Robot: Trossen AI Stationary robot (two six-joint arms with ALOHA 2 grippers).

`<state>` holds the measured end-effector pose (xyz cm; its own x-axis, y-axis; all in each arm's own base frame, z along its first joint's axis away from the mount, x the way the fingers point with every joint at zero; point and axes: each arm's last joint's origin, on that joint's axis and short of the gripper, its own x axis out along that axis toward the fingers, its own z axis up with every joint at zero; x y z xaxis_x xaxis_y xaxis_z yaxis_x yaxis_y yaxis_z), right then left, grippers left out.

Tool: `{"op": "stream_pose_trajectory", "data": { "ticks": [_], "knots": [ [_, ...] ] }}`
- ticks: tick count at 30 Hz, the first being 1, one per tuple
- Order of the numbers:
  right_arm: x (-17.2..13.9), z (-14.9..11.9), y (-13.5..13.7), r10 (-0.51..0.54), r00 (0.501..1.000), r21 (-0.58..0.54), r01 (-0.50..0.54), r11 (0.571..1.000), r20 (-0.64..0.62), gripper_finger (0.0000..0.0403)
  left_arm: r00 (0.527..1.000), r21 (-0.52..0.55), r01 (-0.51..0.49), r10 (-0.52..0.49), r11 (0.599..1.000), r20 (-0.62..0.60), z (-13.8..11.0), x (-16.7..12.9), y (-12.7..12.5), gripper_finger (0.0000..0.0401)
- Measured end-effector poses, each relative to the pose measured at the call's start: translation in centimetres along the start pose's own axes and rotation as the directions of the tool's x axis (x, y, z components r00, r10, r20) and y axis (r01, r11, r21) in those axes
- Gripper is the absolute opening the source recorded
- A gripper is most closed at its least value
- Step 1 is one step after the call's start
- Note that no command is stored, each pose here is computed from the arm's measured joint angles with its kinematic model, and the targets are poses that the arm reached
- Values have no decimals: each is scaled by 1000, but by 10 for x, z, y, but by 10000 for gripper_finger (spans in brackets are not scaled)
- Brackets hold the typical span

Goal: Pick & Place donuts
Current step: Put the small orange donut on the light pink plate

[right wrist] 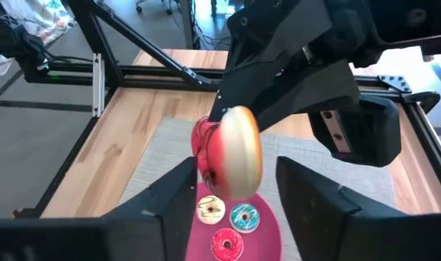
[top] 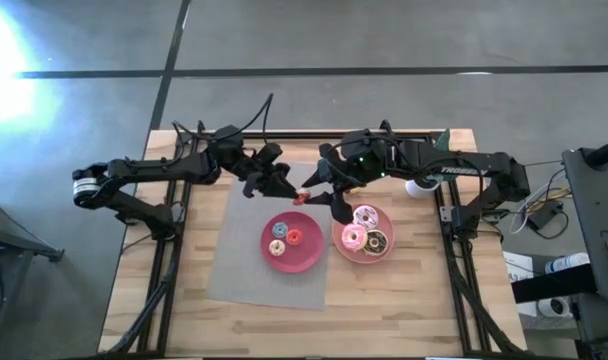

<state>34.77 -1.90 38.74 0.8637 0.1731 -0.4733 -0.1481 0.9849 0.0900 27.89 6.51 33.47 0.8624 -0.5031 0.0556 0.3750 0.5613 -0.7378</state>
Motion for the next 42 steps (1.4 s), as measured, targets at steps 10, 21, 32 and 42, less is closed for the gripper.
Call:
{"op": "stream_pose_trajectory", "data": {
  "ticks": [10,21,32,42],
  "knots": [
    [0,-2,0,-2,1000,15,2,1000,-19,54,999,-24,-25,25,999,26,-1,1,0,50],
    [-2,-19,0,4,982,152,25,988,-191,14,955,-103,-295,297,950,11,-12,-6,19,137],
    [59,-71,-2,128,885,446,97,890,-448,13,677,4,-735,735,678,-17,-46,-32,-3,154],
    [140,-123,-7,312,789,572,60,818,-530,13,688,94,-726,721,681,80,-74,-36,-64,154]
  ]
}}
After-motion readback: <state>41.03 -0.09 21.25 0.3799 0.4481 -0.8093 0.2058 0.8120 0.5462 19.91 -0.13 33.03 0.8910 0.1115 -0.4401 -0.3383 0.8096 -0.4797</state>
